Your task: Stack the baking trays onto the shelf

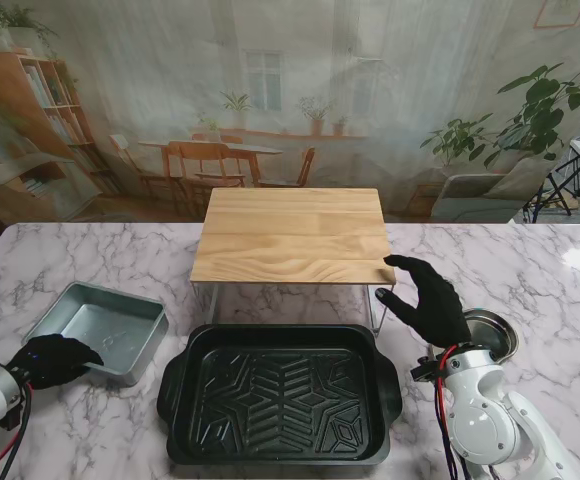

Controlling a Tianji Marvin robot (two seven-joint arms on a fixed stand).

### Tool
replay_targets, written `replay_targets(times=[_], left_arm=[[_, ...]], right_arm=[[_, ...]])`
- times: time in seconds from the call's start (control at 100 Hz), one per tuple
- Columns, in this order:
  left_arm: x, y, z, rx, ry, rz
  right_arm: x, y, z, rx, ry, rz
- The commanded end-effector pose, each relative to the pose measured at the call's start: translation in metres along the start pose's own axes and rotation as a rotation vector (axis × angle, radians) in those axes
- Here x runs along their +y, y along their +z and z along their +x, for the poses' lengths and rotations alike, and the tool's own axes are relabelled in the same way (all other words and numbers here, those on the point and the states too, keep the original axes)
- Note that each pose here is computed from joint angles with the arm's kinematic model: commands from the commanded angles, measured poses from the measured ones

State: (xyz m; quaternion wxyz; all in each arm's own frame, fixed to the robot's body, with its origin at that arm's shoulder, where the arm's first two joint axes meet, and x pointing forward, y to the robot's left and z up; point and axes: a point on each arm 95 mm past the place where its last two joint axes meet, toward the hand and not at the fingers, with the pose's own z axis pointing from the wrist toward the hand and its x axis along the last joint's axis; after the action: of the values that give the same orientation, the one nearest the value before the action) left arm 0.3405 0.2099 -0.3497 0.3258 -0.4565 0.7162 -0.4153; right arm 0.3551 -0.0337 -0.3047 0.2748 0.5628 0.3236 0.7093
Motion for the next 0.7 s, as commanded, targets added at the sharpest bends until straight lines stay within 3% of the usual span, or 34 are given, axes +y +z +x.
replay_targets(times=[0.0, 0.33, 0.69], left_arm=[[0.012, 0.001, 0.002, 0.006, -0.018, -0.036], [-0.003, -0.005, 0.001, 0.029, 0.026, 0.066], [-0.041, -0.02, -0.006, 0.029, 0.159, 0.234]], right_arm=[[-0.001, -0.001, 0.002, -0.005, 0.006, -0.002], [-0.001, -0.001, 0.002, -0.007, 0.015, -0.005], [0.0, -0.002, 0.002, -0.007, 0.024, -0.01]])
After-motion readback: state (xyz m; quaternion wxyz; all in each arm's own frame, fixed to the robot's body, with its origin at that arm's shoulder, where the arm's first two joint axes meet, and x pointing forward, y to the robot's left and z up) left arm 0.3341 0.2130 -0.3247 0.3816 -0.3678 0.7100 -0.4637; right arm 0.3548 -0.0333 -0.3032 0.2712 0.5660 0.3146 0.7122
